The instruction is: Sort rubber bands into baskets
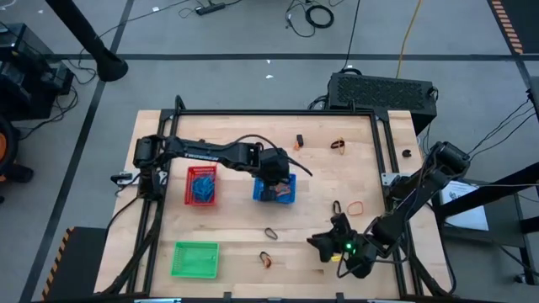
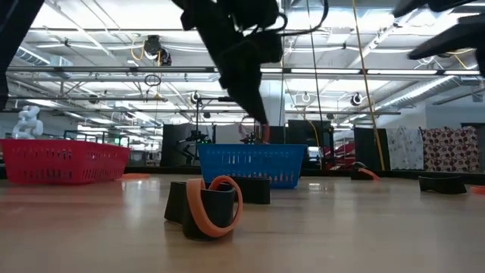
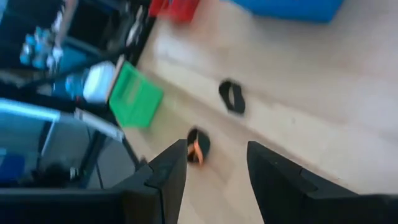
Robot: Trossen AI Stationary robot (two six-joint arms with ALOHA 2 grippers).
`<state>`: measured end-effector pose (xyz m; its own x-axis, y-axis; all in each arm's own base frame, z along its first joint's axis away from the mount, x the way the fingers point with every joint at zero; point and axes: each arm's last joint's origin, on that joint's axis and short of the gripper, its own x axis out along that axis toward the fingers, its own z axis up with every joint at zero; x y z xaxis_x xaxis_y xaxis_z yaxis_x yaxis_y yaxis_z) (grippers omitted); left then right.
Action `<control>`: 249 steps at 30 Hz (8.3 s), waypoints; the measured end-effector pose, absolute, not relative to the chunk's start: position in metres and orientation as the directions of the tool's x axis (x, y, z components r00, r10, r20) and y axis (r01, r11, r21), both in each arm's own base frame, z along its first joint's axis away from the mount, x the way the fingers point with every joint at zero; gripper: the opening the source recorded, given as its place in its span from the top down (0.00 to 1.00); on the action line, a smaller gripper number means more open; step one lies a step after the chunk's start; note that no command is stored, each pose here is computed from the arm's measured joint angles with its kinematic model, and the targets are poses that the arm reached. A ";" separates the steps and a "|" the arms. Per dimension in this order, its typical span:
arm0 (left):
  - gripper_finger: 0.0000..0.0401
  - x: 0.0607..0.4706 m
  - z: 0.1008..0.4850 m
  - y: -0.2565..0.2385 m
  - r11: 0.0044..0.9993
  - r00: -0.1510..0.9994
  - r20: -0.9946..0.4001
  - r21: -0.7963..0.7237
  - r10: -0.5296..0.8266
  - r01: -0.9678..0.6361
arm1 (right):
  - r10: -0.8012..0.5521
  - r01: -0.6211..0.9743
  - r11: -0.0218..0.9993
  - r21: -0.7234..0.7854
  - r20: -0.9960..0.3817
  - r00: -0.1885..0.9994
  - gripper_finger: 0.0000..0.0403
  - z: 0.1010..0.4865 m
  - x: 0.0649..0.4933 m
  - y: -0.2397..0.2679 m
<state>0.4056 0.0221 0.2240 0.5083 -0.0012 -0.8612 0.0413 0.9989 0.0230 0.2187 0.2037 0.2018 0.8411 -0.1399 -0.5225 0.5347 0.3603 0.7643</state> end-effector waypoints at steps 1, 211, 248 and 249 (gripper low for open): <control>1.00 0.405 0.220 0.023 0.999 0.515 -0.857 0.017 -0.010 0.048 | -0.161 0.536 0.352 0.767 -0.514 0.842 0.60 0.202 0.221 0.201; 0.76 0.374 0.245 -0.146 0.930 0.555 -0.748 -0.263 -0.364 0.256 | -0.110 0.185 0.981 -0.053 -0.945 0.309 0.60 0.204 0.213 0.100; 0.76 0.390 0.157 -0.192 0.845 0.350 -0.775 -0.428 -0.526 0.321 | -0.114 0.135 0.988 -0.074 -0.939 0.324 0.60 0.204 0.215 0.100; 0.76 0.389 0.156 -0.192 0.847 0.339 -0.785 -0.421 -0.519 0.324 | -0.125 0.138 0.987 -0.083 -0.936 0.329 0.60 0.204 0.215 0.100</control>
